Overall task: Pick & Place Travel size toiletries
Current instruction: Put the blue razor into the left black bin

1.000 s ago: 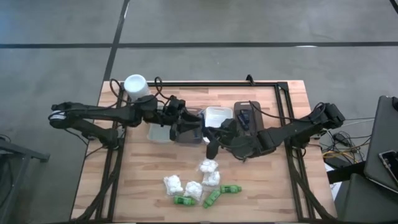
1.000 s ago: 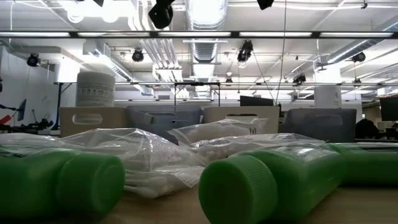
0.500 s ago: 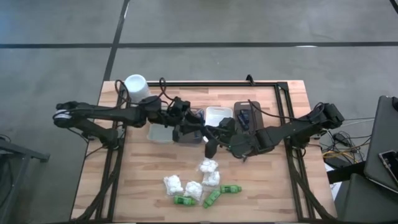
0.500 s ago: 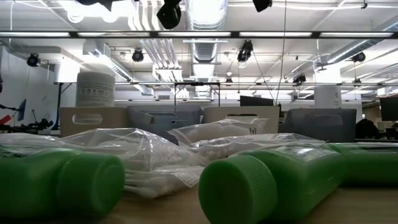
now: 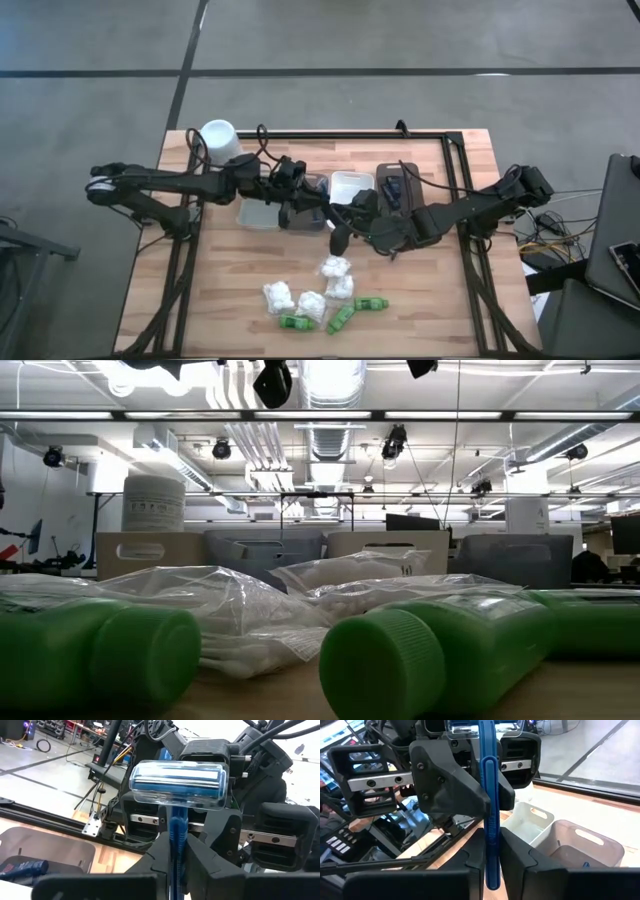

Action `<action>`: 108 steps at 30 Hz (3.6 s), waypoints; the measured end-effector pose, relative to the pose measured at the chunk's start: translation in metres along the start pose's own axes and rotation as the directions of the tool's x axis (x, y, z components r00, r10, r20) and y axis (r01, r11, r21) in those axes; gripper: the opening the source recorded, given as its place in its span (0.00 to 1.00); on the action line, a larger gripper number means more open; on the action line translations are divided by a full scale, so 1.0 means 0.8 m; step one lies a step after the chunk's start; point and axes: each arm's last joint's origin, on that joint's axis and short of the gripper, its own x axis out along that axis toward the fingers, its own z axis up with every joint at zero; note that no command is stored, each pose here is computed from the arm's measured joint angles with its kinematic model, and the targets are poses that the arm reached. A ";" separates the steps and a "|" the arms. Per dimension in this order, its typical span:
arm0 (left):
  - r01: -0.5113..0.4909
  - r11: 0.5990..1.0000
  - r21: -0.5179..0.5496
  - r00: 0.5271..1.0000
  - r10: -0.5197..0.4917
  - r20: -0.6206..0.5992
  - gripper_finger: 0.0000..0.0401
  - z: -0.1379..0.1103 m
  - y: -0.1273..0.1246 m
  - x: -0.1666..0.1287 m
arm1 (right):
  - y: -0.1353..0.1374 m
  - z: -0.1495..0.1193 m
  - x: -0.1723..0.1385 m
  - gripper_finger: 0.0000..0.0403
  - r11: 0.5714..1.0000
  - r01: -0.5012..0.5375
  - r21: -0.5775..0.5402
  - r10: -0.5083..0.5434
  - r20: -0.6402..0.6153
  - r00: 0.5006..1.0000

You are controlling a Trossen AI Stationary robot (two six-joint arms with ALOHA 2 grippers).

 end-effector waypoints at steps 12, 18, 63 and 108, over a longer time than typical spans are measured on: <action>-0.114 0.993 -0.007 0.991 0.114 -0.070 0.08 -0.011 0.008 -0.001 | -0.003 -0.003 0.000 0.39 1.000 0.025 -0.018 -0.026 -0.014 1.000; -0.280 0.959 -0.050 0.954 0.272 -0.126 0.08 -0.013 0.017 -0.014 | -0.003 -0.004 -0.012 0.57 0.998 0.057 -0.011 -0.058 -0.068 0.996; -0.764 0.565 -0.311 0.628 0.539 -0.562 0.42 -0.106 0.120 -0.042 | -0.038 -0.037 -0.080 0.79 0.925 0.375 0.060 -0.315 -0.431 0.846; -0.395 0.914 0.092 0.874 0.405 -0.268 0.43 -0.001 0.020 -0.126 | -0.130 -0.183 -0.057 0.70 0.834 0.032 -0.551 -0.513 -0.753 0.413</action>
